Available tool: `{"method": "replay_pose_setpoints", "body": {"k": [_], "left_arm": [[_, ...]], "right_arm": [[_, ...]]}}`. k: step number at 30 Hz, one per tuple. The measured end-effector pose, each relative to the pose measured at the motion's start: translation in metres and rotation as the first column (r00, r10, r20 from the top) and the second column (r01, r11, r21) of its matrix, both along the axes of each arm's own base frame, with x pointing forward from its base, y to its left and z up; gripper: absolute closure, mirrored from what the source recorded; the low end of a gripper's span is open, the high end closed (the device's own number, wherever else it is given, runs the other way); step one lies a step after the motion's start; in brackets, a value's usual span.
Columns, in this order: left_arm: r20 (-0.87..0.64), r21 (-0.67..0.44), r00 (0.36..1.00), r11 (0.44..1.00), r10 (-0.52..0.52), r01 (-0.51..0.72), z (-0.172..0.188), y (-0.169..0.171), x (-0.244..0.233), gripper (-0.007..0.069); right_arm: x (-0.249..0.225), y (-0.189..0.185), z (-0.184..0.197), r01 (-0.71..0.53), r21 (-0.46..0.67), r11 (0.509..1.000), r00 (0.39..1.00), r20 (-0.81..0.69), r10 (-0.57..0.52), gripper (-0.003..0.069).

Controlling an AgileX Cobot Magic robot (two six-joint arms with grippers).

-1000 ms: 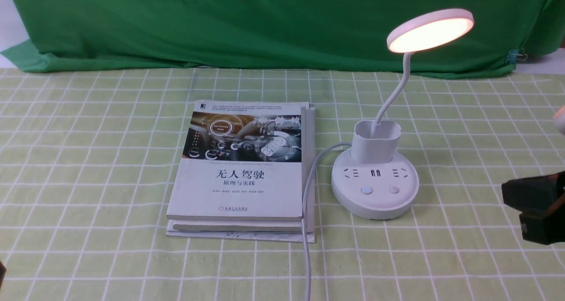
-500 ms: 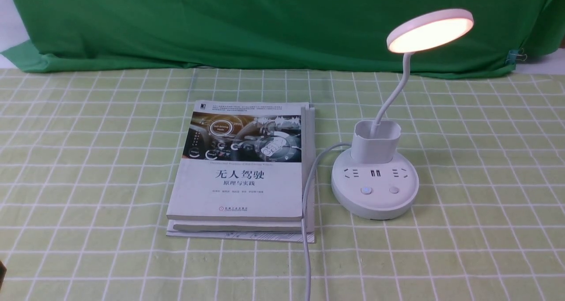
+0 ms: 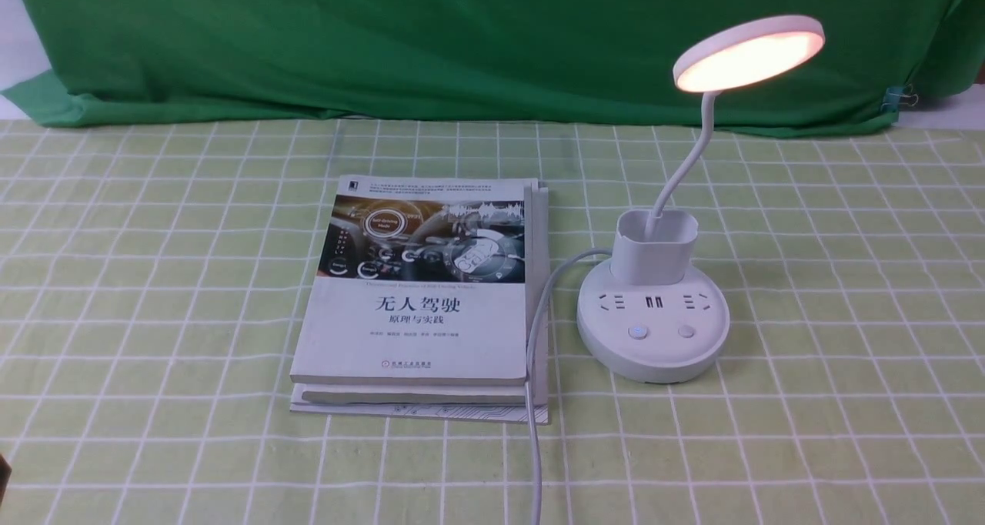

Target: Turn on the table lamp on the green coffee tablecloth with your hand.

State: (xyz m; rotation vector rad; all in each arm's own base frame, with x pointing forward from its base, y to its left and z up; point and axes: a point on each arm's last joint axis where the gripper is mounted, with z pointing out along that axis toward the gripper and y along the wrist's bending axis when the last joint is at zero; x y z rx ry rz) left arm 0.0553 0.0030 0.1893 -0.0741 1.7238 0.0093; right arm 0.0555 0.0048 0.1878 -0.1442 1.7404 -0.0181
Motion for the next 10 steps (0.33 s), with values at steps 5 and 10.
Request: {"method": "replay_pose_setpoints", "body": {"k": [5,10], "left_arm": [[-0.001,0.0,1.0,1.0,0.0,0.0,-0.0001,0.0,0.0,0.0622],[-0.001,0.0,1.0,1.0,0.0,0.0,-0.0001,0.0,0.0,0.0622]], "right_arm": [[-0.0001,-0.0007,0.0001,0.011,-0.007,1.0,1.0,0.003,-0.011,0.0629],[-0.0001,-0.0008,0.0001,0.011,-0.008,1.0,1.0,0.003,-0.011,0.0629]]}}
